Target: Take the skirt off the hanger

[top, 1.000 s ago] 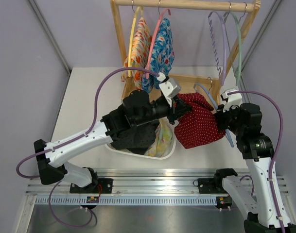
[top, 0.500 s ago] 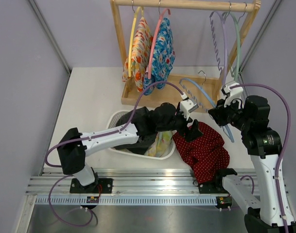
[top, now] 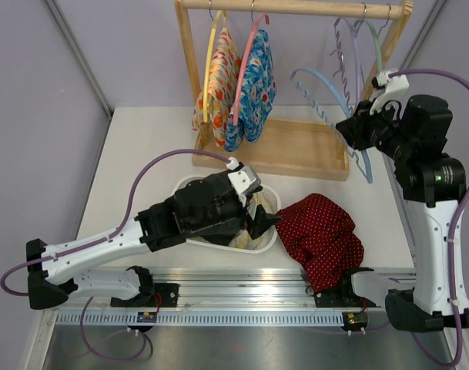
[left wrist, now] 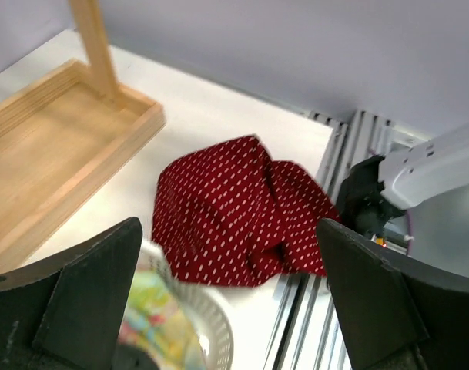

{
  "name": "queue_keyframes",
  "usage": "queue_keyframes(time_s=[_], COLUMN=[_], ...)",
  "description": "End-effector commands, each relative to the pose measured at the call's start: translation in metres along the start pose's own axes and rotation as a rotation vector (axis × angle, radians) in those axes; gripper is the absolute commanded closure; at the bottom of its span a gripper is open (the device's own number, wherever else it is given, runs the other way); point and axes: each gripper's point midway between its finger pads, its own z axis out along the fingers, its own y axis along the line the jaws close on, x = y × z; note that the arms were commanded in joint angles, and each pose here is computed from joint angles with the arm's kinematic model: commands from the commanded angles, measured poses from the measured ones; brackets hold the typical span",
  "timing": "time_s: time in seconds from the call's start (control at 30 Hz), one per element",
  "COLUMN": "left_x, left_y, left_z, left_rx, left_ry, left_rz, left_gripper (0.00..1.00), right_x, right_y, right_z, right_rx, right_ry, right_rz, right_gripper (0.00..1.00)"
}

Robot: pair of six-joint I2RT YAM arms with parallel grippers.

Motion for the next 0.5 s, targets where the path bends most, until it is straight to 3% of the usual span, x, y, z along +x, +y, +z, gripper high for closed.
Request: queue_keyframes(time_s=[0.0, 0.2, 0.47], left_x=[0.045, 0.073, 0.09], left_y=[0.027, 0.036, 0.042], left_z=[-0.029, -0.06, -0.083], left_rx=[-0.156, -0.216, -0.255], left_ry=[0.11, 0.103, 0.086], left_rz=[0.019, -0.045, -0.111], left_gripper=[0.01, 0.01, 0.01], right_x=[-0.064, -0.12, -0.142], right_y=[-0.013, -0.032, -0.056], right_z=[0.006, 0.019, 0.065], right_rx=[0.071, 0.143, 0.188], right_ry=[-0.162, -0.269, -0.28], right_rz=[0.064, 0.096, 0.125], right_gripper=[1.0, 1.0, 1.0])
